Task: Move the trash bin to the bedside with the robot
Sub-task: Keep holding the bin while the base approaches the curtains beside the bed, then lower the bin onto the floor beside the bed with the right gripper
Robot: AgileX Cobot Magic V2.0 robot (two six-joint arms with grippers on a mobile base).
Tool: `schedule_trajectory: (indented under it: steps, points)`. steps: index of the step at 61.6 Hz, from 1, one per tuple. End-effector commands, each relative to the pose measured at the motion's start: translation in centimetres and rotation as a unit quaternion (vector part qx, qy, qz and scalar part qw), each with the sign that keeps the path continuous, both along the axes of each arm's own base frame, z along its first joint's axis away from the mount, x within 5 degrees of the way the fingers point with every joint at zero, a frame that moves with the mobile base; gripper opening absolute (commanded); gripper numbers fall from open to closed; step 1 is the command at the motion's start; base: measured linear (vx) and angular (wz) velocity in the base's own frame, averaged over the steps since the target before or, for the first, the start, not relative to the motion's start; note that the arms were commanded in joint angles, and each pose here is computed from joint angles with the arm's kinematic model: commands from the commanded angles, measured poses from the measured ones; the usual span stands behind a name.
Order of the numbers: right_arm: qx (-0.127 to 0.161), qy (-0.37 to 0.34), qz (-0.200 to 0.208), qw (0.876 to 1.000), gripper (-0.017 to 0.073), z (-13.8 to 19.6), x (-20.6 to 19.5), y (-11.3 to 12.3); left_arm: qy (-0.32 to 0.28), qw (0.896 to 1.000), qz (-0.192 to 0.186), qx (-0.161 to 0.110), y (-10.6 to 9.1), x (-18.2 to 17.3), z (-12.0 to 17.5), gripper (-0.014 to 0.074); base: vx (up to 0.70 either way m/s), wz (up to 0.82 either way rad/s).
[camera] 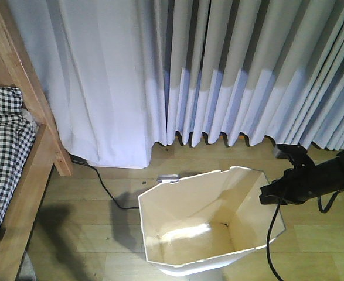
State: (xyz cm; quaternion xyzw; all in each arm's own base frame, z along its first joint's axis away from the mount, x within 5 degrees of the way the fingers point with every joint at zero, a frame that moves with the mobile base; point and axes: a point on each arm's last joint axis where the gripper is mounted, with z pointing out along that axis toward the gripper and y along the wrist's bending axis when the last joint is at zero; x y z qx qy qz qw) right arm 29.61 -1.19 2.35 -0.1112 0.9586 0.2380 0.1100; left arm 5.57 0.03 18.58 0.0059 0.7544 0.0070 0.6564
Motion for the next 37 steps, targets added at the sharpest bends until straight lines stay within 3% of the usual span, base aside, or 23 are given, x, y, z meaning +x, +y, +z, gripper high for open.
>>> schedule_trajectory:
  steps: [1, 28, 37]
  points:
    - [0.088, -0.027, -0.003, 0.996, -0.0006, 3.12, 0.78, 1.17, -0.032, 0.999, -0.002, -0.002, -0.03, 0.03, 0.06, -0.0006, 0.00, 0.00]
    - [0.087, -0.028, -0.008, 0.996, -0.0006, 3.11, 0.85, 1.14, -0.032, 0.999, -0.002, -0.002, -0.03, 0.03, 0.06, -0.0006, 0.00, 0.00]
    - [0.050, -0.029, -0.047, 0.997, -0.0006, 2.47, 1.30, 0.44, -0.032, 0.999, -0.002, -0.002, -0.03, 0.03, 0.06, -0.0006, 0.00, 0.00]
